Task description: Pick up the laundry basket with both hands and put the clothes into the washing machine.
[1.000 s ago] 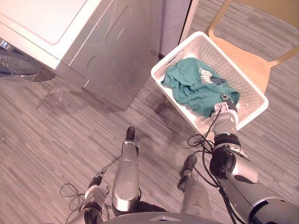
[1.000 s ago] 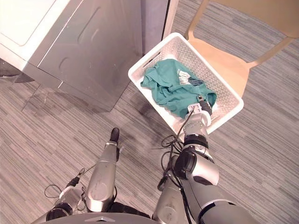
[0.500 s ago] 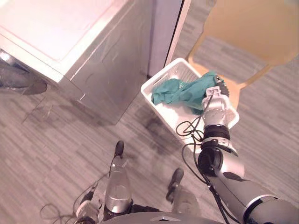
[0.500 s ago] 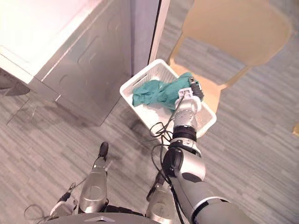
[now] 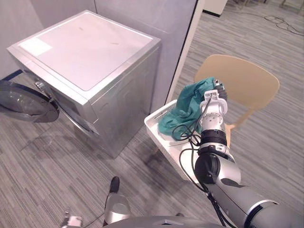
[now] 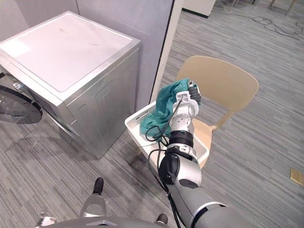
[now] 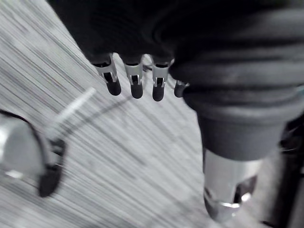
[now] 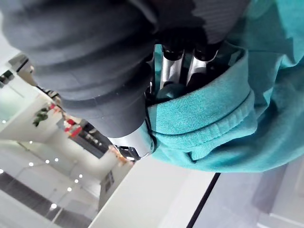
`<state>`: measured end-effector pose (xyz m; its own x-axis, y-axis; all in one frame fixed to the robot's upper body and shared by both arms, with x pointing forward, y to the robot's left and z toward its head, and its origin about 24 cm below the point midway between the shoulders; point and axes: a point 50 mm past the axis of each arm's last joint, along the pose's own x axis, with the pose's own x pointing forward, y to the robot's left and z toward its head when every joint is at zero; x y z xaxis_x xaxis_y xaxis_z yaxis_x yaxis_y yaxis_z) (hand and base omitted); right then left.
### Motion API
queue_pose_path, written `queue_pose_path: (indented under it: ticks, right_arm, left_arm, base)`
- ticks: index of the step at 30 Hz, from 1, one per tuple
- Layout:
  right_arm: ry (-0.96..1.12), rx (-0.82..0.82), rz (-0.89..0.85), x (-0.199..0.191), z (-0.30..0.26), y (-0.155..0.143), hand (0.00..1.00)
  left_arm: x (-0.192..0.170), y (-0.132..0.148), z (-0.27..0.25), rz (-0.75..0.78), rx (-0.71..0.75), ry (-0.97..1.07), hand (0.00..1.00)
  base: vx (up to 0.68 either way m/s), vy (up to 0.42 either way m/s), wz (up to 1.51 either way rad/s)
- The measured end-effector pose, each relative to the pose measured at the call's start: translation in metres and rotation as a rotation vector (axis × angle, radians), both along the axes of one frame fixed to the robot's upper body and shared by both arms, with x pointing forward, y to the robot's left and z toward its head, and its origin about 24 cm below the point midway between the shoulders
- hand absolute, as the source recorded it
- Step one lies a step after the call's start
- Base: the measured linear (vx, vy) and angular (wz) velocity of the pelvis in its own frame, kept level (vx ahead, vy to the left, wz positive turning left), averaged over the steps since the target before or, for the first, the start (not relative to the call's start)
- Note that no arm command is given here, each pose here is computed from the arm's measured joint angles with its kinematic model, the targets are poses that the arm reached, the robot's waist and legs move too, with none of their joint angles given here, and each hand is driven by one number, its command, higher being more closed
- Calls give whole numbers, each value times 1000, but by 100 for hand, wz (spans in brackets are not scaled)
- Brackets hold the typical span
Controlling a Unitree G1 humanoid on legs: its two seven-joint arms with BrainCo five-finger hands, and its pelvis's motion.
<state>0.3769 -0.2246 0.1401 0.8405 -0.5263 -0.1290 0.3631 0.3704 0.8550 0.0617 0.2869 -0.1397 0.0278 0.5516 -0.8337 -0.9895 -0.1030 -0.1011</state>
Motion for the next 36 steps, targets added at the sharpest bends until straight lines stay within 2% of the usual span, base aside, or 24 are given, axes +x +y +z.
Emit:
queue_pose_path:
  ticks: [1, 3, 4, 7, 10, 11, 13, 16, 20, 21, 23, 26, 32, 35, 36]
  right_arm:
    - [-10, 4, 5, 0, 1, 3, 100]
    - [-8, 9, 12, 0, 0, 7, 100]
    - [-5, 6, 15, 0, -1, 7, 100]
    - [-41, -46, 3, -5, 6, 6, 100]
    - [-43, -108, 5, -5, 13, 12, 100]
    - [-68, -127, 12, -5, 21, 16, 100]
    - [-111, -161, 24, -6, 33, 23, 100]
    - [-177, -198, 40, -7, 49, 33, 100]
    - [-221, -220, 76, -5, 64, 48, 100]
    - [-239, -225, 87, -4, 73, 54, 100]
    - [-273, -222, 99, -2, 86, 60, 100]
    - [-377, -247, 139, -1, 124, 78, 100]
    - [-456, -249, 135, -4, 155, 84, 100]
    - [-465, -248, 118, -5, 163, 82, 100]
    - [-469, -247, 117, -6, 166, 82, 100]
  left_arm:
    - [8, 22, 21, 80, 132, -59, 0]
    - [12, 47, 50, 145, 293, -97, 0]
    - [23, 63, 78, 168, 425, -136, 0]
    - [46, 82, 143, 182, 695, -204, 0]
    - [67, 81, 200, 129, 937, -247, 0]
    - [85, 75, 225, 56, 1041, -296, 0]
    - [110, 63, 250, -39, 1130, -372, 0]
    - [149, 26, 285, -212, 1245, -520, 0]
    - [194, -27, 313, -449, 1272, -757, 0]
    - [210, -57, 322, -582, 1273, -860, 0]
    - [224, -91, 326, -739, 1264, -951, 0]
    - [245, -153, 316, -1066, 1164, -1078, 0]
    - [272, -233, 276, -1541, 969, -1026, 0]
    - [278, -257, 267, -1712, 934, -975, 0]
    - [279, -259, 267, -1726, 934, -970, 0]
  base:
    - [17, -9, -6]
    - [8, -5, -3]
    - [-69, -22, 0]
    - [-129, -11, 4]
    - [-173, 4, 2]
    - [-156, 7, 7]
    - [-136, 15, 2]
    - [-83, 23, -2]
    - [-55, 26, -5]
    - [-33, 17, -4]
    - [-25, 14, -8]
    - [-8, 14, -21]
    - [47, -4, -15]
    - [0, 0, 0]
    - [-21, -4, -3]
